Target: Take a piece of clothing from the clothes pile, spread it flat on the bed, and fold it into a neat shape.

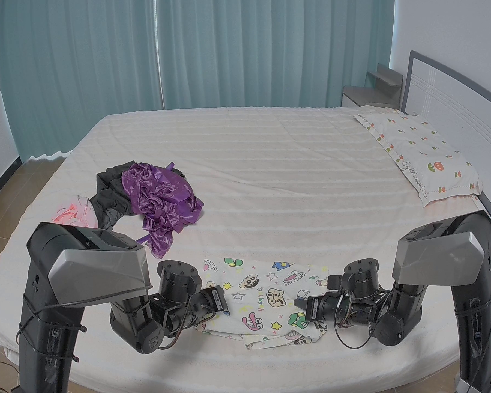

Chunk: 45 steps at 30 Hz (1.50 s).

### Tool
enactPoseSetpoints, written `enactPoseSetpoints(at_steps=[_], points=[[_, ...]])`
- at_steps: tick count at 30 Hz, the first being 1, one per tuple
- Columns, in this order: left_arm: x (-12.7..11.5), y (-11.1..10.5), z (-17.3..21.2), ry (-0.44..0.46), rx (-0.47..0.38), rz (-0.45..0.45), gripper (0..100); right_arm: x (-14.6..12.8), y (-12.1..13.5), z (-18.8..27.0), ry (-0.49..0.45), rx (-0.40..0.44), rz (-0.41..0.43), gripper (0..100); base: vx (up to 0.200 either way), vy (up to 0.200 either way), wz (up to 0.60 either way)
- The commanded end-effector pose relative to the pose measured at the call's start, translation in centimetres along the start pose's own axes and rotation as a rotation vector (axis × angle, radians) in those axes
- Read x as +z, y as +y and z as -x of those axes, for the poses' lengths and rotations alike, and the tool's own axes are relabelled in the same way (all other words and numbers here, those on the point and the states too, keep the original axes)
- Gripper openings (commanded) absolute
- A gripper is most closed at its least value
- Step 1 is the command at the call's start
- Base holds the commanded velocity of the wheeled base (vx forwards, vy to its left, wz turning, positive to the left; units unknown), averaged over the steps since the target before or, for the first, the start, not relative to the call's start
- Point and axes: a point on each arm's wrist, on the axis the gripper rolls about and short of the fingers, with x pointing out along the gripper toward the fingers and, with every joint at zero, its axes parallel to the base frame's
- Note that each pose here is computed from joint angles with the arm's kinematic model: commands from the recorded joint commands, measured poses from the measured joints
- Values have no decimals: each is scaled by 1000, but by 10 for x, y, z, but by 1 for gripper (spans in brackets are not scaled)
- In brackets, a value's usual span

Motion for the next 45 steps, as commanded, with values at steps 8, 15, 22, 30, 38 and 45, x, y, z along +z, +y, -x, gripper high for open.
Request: enactPoseSetpoints(at_steps=[8,15,22,30,38,45], points=[[3,-2,0,-13,-5,45,0,3,3,3,-9,7,2,0,0,0,0],[8,-5,0,-31,-17,65,0,4,4,2,-18,12,4,0,0,-29,0],[9,-6,0,-33,-20,64,0,5,3,3,-23,11,6,0,0,-200,0],[8,-7,0,-31,-22,62,0,9,7,9,-35,11,8,0,0,-200,0],[8,-10,3,-32,-28,59,0,9,7,15,-34,7,7,0,0,-200,0],[8,-11,3,-31,-30,58,0,9,8,18,-36,7,7,0,0,-200,0]])
